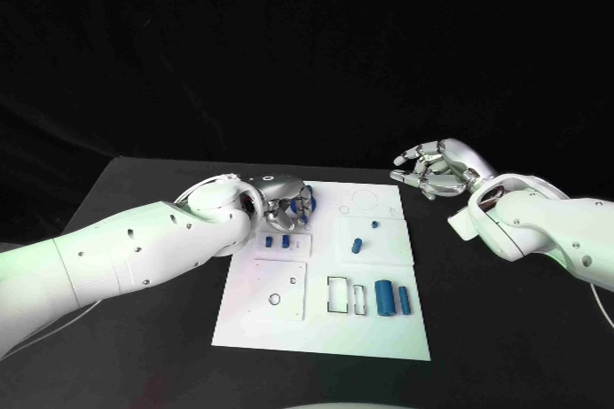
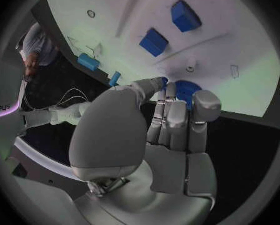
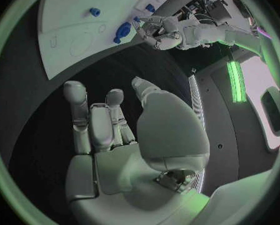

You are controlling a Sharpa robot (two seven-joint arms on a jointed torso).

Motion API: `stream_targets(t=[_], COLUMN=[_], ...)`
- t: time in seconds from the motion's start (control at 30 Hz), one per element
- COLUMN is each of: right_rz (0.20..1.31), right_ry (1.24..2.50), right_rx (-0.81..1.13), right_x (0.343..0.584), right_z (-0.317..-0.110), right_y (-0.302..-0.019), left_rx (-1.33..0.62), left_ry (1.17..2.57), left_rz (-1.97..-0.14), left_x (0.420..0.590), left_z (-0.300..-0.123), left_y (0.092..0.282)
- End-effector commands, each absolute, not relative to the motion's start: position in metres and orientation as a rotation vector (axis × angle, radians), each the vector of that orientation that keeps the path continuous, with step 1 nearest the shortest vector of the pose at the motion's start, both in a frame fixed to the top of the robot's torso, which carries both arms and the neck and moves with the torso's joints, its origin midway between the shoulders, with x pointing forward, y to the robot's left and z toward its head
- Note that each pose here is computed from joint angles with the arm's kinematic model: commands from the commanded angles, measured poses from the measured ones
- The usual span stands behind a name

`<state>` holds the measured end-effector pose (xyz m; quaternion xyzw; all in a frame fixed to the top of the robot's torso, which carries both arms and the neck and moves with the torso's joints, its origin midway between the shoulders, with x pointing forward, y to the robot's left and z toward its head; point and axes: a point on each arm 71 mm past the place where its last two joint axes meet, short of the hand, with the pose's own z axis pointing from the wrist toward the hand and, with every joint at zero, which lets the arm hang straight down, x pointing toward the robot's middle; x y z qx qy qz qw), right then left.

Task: Assemble the parts on the task board

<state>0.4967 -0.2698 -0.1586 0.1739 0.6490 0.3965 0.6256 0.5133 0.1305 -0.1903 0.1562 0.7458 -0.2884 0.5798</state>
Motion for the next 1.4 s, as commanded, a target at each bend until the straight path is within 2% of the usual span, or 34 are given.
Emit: stream_targets(t=[0.03, 0.27, 0.57, 0.93, 1.4], right_rz=[0.916, 0.914, 0.913, 0.911, 0.91], right_ry=[1.49, 1.49, 1.491, 1.491, 1.491], right_rx=[0.39, 0.391, 0.392, 0.393, 0.394], right_x=[0.496, 0.496, 0.496, 0.495, 0.495], right_z=[-0.159, -0.159, -0.16, -0.161, -0.161], right_y=[-0.269, -0.27, -0.271, -0.271, -0.272], left_rx=[0.3, 0.259, 0.233, 0.218, 0.214], left_ry=[1.716, 1.717, 1.739, 1.786, 1.813], left_rz=[-0.736, -0.73, -0.703, -0.675, -0.665], left_x=[0.511, 0.507, 0.507, 0.509, 0.508], left_z=[-0.182, -0.174, -0.174, -0.184, -0.194], left_y=[0.136, 0.154, 0.172, 0.179, 0.179])
